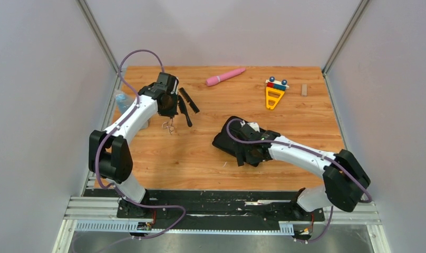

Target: Sort the hair-cutting tools

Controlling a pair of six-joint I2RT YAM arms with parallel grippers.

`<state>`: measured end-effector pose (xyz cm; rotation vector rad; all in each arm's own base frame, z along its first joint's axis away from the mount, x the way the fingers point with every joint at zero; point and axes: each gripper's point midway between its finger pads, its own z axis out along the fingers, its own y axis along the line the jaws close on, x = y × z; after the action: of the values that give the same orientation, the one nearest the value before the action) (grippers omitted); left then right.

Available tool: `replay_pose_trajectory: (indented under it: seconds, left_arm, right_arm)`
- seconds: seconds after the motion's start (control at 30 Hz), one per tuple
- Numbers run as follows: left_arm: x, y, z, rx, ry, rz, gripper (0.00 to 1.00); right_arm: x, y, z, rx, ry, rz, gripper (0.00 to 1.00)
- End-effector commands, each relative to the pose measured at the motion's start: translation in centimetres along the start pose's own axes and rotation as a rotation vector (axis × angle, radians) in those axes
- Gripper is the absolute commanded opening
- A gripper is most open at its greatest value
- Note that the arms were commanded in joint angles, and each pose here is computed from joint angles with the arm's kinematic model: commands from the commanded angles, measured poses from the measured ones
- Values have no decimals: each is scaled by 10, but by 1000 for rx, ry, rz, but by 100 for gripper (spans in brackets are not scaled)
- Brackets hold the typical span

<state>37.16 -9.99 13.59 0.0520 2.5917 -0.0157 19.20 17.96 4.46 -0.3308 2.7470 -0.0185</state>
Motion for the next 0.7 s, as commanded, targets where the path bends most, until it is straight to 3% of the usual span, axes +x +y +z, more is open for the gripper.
replay_pose_trajectory:
  seconds: [0.0,0.17,0.3,0.67]
  left_arm:
    - [-5,-23,-18,84,-43,103,0]
    - [-5,-27,-20,101,-41,89,0]
    - [-4,-29,-24,114,-42,76,0]
    - [3,-17,-31,61,-37,68,0]
  right_arm:
    - [-26,-1,-25,-78,-123,35,93]
    - [-54,18,-59,-263,-225,-5,98]
    - [-81,19,-67,-319,-257,52,98]
    - [-182,62,-32,-304,-286,164,95]
